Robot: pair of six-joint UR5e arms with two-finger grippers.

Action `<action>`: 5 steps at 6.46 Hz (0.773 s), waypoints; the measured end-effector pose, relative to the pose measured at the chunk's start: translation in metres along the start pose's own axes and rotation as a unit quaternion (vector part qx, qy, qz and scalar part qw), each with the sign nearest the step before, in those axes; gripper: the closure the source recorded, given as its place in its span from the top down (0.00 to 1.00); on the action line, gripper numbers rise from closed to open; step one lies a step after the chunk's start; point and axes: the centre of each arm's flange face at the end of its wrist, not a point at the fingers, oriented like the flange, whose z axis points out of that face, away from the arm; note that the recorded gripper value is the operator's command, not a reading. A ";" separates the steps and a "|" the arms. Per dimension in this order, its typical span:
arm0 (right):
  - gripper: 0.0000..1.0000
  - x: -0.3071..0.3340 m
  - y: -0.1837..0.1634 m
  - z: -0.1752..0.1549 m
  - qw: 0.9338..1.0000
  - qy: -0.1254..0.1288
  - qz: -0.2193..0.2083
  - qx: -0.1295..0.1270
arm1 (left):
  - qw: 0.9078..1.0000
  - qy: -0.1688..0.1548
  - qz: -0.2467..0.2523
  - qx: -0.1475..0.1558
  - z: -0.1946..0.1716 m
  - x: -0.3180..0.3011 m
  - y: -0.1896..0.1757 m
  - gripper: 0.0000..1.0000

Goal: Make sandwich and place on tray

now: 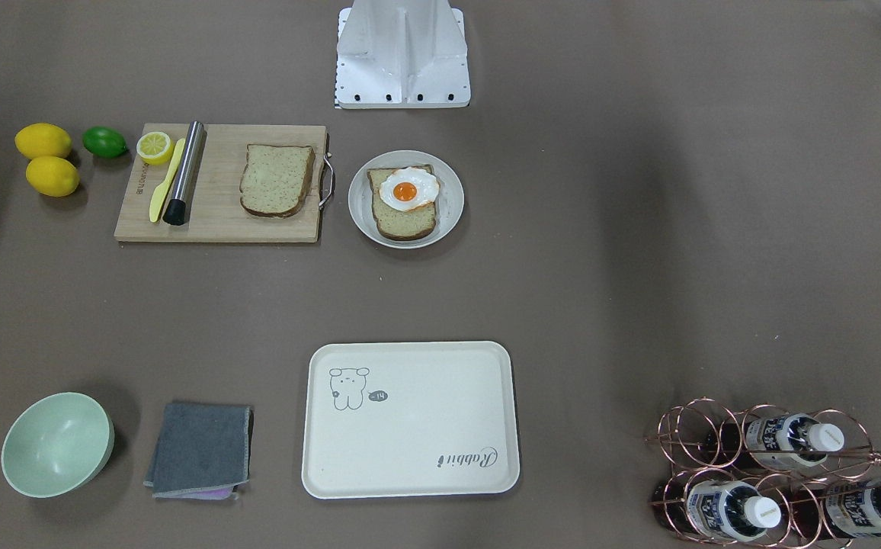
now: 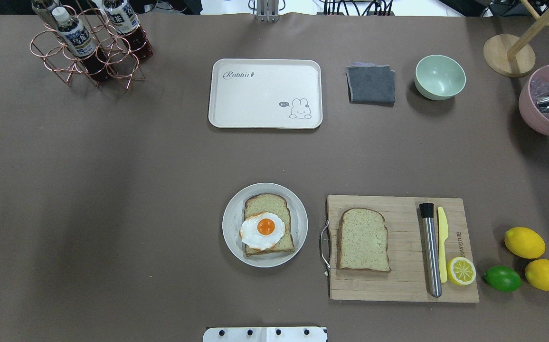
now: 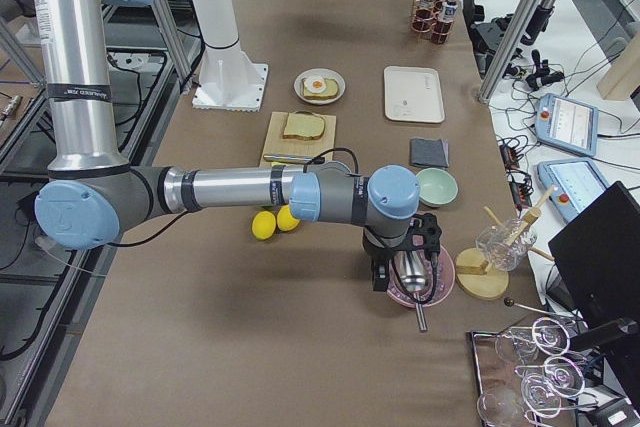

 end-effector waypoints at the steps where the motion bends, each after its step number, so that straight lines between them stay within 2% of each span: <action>1: 1.00 0.000 0.000 0.000 1.000 0.000 -0.001 0.000 | 1.000 0.000 0.004 0.002 0.000 0.001 0.000 0.98; 5: 1.00 -0.004 0.000 -0.003 1.000 0.000 -0.007 0.003 | 1.000 0.006 0.009 0.010 -0.005 0.010 -0.003 0.98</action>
